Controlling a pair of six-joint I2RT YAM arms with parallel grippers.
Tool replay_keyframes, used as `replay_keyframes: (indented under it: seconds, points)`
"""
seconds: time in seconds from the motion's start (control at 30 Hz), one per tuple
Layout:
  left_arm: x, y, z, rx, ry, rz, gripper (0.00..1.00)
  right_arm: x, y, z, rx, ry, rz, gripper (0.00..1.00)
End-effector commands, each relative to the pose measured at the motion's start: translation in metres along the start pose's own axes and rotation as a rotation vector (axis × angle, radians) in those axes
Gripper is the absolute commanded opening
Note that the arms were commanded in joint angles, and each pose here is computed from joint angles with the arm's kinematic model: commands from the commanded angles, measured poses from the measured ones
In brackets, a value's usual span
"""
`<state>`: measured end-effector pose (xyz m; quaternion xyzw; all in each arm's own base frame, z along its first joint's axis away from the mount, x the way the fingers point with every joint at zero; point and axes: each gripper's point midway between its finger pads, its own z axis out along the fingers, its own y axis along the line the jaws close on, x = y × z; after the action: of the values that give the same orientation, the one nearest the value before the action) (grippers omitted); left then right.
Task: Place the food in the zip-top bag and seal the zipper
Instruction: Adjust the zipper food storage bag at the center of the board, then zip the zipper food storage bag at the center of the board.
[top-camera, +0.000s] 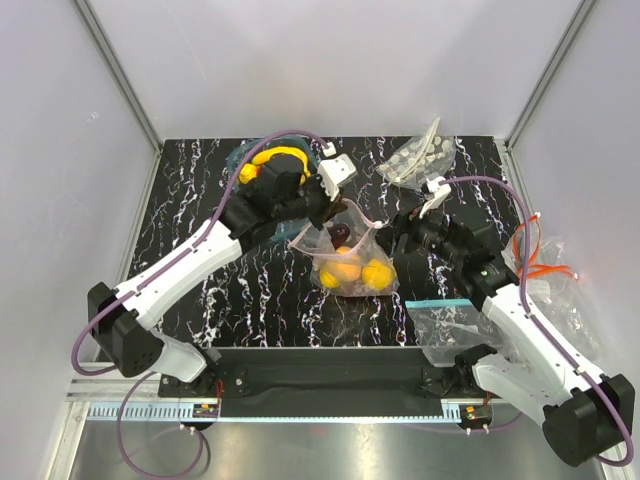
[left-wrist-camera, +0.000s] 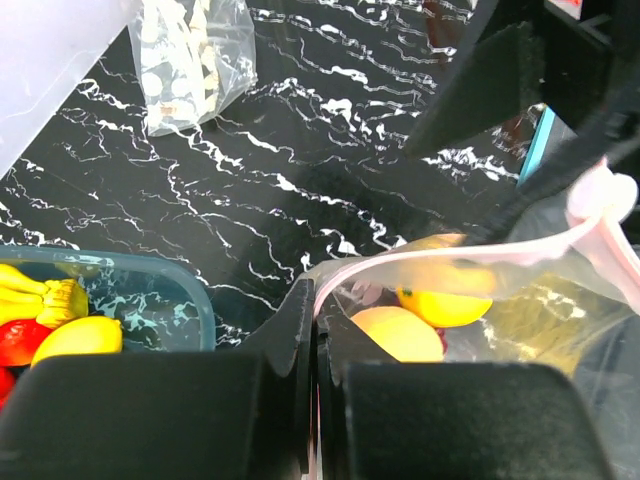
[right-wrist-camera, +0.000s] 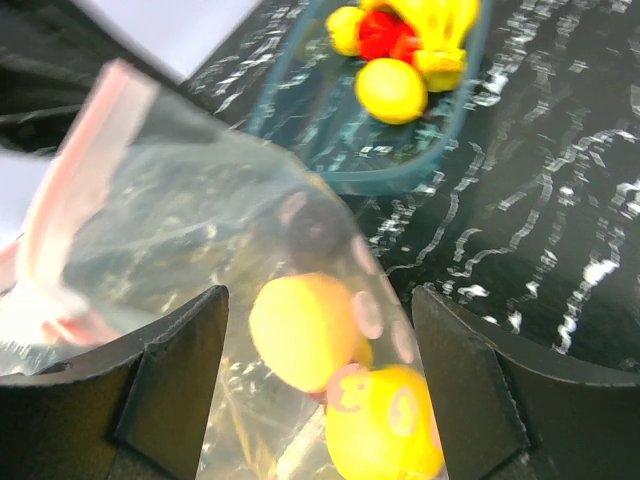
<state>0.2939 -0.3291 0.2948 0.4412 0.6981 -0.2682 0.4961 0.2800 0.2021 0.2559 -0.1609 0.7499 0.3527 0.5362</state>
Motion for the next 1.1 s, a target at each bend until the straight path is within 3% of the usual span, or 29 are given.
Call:
replay_keyframes:
  seconds: [0.0, 0.13, 0.37, 0.77, 1.07]
  points:
    - [-0.028, 0.004, -0.005, 0.011, -0.06, 0.065, 0.0, -0.026, 0.029, -0.006, -0.154, -0.113, -0.1, 0.81]
    - [-0.031, 0.008, -0.007, -0.013, -0.064, 0.07, 0.0, -0.028, 0.036, -0.013, -0.181, -0.131, -0.12, 0.8]
    - [-0.029, 0.016, -0.012, -0.068, -0.075, 0.055, 0.0, -0.025, 0.055, -0.032, -0.261, -0.165, -0.141, 0.69]
    - [-0.032, 0.002, -0.02, -0.011, -0.106, 0.046, 0.0, -0.023, 0.059, -0.032, -0.295, -0.165, -0.145, 0.59]
    - [-0.034, -0.007, -0.021, 0.043, -0.114, 0.044, 0.0, -0.035, 0.073, -0.032, -0.371, -0.171, -0.175, 0.59]
